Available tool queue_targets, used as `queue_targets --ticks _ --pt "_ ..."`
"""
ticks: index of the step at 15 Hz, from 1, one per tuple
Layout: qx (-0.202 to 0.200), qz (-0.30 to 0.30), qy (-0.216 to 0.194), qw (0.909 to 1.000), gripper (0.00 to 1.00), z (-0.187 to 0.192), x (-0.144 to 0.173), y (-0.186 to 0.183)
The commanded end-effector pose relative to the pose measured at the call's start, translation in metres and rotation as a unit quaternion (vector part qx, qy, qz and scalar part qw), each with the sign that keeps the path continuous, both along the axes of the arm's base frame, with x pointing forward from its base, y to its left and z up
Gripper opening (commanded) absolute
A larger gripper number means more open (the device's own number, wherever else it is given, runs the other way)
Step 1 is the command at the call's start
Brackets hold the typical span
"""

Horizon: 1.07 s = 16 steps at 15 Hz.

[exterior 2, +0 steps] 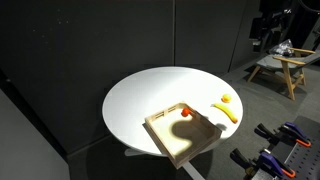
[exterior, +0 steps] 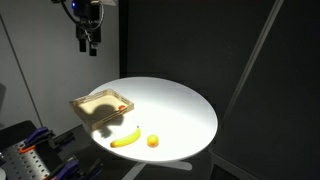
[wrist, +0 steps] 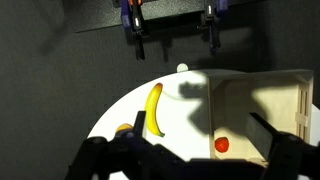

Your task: Put the banana in the box

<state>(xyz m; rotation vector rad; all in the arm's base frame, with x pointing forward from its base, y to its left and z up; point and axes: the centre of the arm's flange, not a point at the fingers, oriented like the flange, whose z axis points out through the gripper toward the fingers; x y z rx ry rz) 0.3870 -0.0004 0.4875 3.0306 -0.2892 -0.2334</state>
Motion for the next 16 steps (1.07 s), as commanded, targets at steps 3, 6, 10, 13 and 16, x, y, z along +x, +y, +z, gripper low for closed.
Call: queue_targets --ticks 3,6,10,13,16 --pt "0.037 -0.023 -0.016 0.9989 1.0 0.005 0.017 -0.02" --pt "0.042 -0.029 -0.038 0.998 1.0 0.007 0.022 -0.031" --pt "0.031 -0.039 -0.071 0.9962 1.0 0.01 0.031 -0.043" --pt "0.03 -0.044 -0.08 0.9954 1.0 0.011 0.034 -0.048" --pt "0.034 -0.047 -0.075 0.9955 1.0 0.005 0.027 -0.043"
